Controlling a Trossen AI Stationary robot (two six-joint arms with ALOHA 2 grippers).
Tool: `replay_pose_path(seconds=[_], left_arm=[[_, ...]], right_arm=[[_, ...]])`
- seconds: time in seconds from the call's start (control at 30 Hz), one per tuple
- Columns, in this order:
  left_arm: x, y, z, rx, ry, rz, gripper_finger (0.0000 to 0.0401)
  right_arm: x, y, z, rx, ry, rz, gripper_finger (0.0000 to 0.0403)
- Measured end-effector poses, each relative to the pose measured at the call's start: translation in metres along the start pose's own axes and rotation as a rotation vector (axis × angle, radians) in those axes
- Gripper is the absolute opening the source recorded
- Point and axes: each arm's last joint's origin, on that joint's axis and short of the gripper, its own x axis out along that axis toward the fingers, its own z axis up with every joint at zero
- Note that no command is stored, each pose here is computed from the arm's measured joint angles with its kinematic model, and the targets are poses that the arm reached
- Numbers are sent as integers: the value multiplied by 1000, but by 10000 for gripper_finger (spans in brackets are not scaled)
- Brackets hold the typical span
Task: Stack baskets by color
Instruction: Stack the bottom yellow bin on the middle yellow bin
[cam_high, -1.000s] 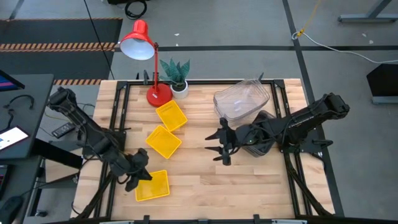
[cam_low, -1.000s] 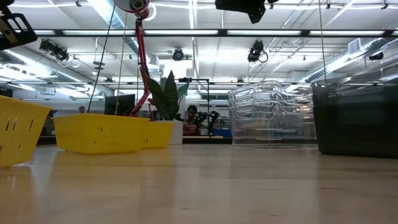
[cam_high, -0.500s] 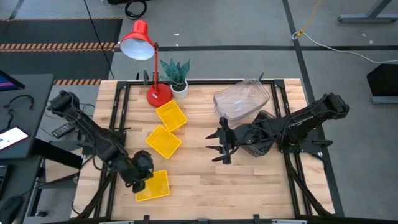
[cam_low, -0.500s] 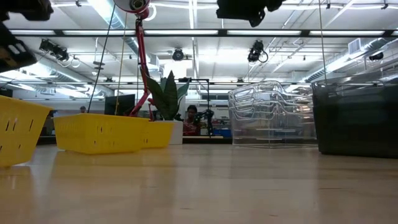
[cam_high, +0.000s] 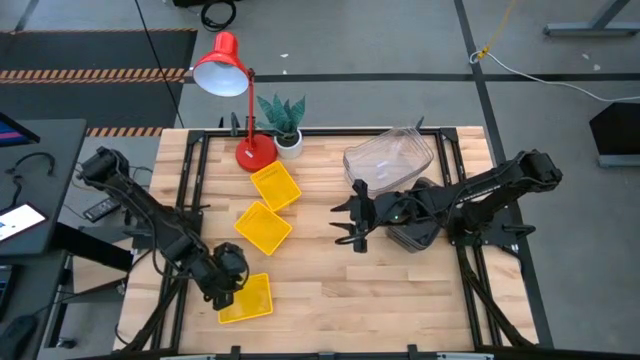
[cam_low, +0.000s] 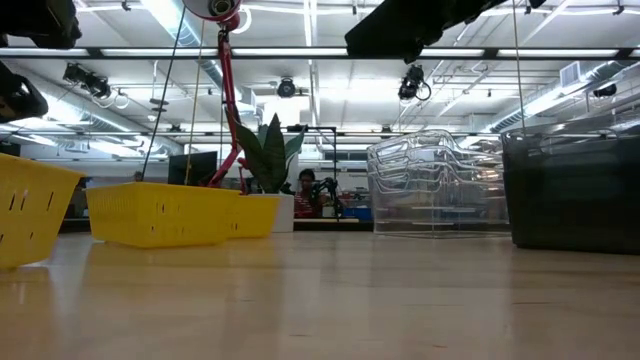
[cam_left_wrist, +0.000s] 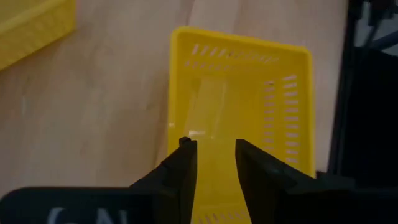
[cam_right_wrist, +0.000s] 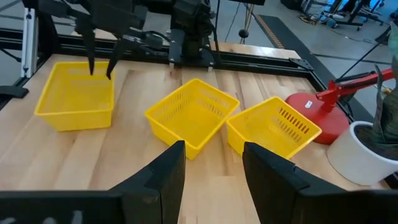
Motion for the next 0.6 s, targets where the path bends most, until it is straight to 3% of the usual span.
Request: replay_pose_path(seconds=[0.17,0.43,0.6], left_arm=[[4,-1,0,19,68,103,113],[-9,-28,27,133,169,315,112],[6,-33,26,133,220,357,112]], right_arm=[[0,0,1,3,-8,5,166],[0,0,2,7,-23,5,166],[0,0,2,7,-22,6,166]])
